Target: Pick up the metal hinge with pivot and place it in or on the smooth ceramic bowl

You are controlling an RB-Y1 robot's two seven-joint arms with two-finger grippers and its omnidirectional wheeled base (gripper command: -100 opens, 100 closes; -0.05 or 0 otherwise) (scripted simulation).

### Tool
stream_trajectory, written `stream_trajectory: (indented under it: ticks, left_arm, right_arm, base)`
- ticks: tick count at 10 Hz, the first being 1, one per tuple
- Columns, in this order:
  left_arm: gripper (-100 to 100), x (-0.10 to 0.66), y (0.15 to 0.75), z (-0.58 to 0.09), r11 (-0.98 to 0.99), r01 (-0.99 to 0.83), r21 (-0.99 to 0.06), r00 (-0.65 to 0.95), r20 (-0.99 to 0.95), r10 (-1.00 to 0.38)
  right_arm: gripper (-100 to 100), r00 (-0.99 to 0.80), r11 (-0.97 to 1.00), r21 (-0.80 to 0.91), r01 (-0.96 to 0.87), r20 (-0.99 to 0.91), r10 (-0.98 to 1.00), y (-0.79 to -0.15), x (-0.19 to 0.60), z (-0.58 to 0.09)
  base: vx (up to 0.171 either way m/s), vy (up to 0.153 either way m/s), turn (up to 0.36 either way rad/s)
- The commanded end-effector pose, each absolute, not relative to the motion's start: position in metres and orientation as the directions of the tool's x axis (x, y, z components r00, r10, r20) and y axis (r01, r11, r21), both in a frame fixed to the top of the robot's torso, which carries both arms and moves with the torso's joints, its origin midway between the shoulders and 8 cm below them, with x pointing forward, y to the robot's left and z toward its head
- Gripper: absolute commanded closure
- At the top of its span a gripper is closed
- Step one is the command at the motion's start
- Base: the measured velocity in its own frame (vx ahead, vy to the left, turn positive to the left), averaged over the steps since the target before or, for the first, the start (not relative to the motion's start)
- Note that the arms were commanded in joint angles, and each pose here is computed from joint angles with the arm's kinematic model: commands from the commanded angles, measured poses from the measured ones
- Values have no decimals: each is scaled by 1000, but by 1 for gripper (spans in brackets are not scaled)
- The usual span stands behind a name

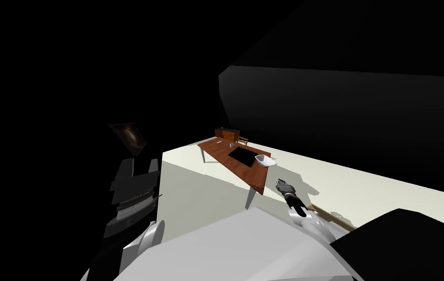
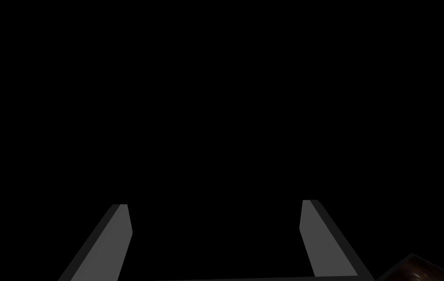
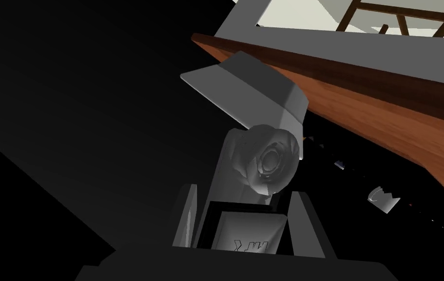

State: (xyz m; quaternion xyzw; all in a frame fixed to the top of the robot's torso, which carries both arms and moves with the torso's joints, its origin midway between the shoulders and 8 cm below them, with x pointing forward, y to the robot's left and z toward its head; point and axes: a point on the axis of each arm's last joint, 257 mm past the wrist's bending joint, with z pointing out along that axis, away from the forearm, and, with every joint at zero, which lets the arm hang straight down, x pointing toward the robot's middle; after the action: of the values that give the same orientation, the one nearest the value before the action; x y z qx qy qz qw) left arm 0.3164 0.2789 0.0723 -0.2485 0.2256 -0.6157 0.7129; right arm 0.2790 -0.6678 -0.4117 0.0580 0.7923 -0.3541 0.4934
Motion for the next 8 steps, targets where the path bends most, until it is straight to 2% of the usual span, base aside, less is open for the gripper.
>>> stream_trajectory:
  ticks: [1,8]
  left_arm:
    - [0,316,279,72,118,766,-632,140,-16,-990]
    - [0,316,279,72,118,766,-632,140,-16,-990]
  right_arm:
    - [100,-503,728,-490,479,-833,-230,-690,281,-399]
    - [100,-478,693,-441,570,-864,-156,-744,286,-363]
  base:
    - [-72,-149,254]
    - [-29,-124,275]
